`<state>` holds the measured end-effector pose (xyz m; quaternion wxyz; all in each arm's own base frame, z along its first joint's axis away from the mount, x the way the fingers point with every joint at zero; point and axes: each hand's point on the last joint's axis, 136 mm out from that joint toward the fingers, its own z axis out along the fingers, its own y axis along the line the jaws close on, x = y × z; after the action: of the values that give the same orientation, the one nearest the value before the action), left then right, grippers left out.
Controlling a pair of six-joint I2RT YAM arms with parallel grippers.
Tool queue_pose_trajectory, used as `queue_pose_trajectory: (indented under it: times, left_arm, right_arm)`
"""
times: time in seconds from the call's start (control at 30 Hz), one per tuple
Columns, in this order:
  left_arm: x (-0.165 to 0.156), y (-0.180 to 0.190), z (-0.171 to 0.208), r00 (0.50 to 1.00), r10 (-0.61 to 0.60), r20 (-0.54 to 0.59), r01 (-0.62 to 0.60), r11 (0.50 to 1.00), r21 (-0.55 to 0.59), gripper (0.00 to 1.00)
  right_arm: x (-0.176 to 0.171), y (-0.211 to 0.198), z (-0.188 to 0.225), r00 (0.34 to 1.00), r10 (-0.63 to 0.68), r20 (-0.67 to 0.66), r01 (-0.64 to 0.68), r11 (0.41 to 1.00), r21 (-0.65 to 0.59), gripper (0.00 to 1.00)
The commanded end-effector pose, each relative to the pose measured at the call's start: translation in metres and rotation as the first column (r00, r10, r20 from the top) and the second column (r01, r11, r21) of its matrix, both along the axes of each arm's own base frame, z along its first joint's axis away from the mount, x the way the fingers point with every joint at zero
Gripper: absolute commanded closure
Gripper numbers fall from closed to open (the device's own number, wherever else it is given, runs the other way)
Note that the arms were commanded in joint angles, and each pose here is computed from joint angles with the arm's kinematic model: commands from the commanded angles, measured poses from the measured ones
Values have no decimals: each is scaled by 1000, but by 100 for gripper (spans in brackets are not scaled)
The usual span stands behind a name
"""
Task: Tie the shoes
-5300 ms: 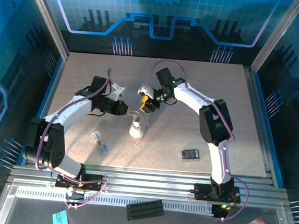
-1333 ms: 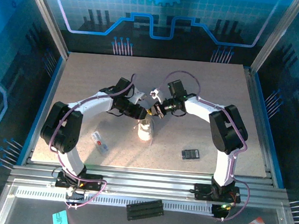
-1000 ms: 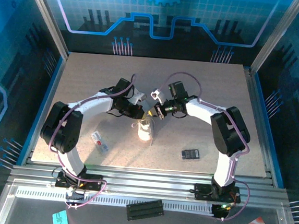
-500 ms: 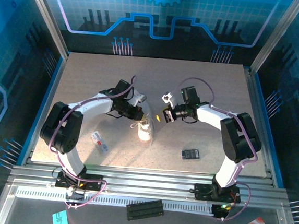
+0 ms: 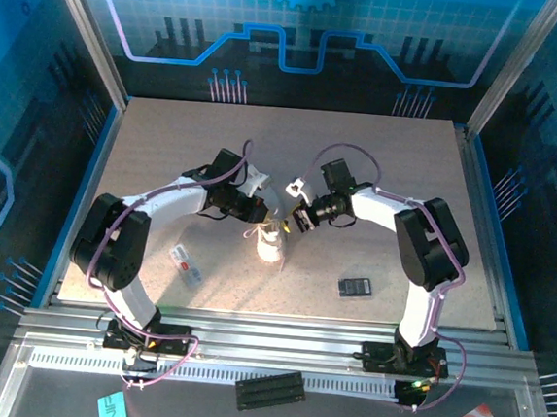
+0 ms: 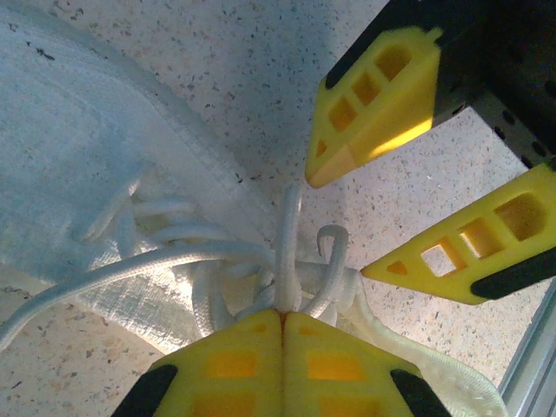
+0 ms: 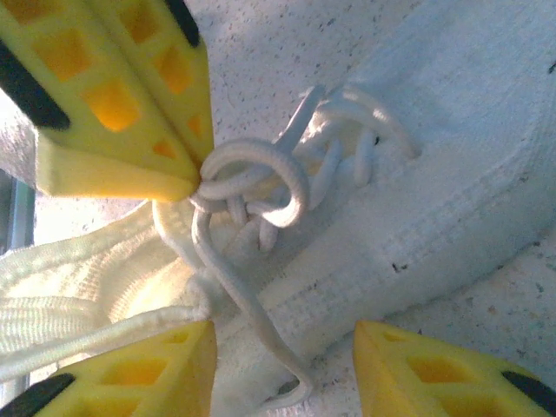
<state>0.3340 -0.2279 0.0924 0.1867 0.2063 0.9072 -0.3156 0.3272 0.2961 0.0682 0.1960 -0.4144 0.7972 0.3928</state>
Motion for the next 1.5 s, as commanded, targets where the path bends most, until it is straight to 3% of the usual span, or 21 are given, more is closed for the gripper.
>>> queue_pose_trajectory:
  times: [0.0,0.17,0.37,0.47,0.8,1.23,1.47]
  left_arm:
    - [-4,-7,13,997,-42,60,44,999,-32,100]
    - [-4,-8,16,996,-43,81,47,998,-45,100]
    - [-2,-10,17,995,-51,89,56,997,-56,100]
    - [-2,-11,17,994,-55,96,61,997,-55,100]
    - [-6,-15,17,992,-75,105,81,995,-52,100]
    - [-9,-18,14,988,-99,117,104,994,-33,100]
    - [-9,-17,14,986,-103,127,107,994,-21,100]
  right_arm:
    - [-5,7,-2,999,47,-7,-47,999,5,61]
    - [-5,14,1,997,75,3,-75,997,34,68]
    - [-6,20,11,995,94,33,-96,992,79,94]
    - [-3,19,18,997,71,36,-74,994,86,100]
    - [15,22,31,992,-43,-118,57,991,123,100]
    - [19,20,19,977,-81,-199,94,994,54,100]
    - [17,20,20,969,-85,-232,105,991,78,100]
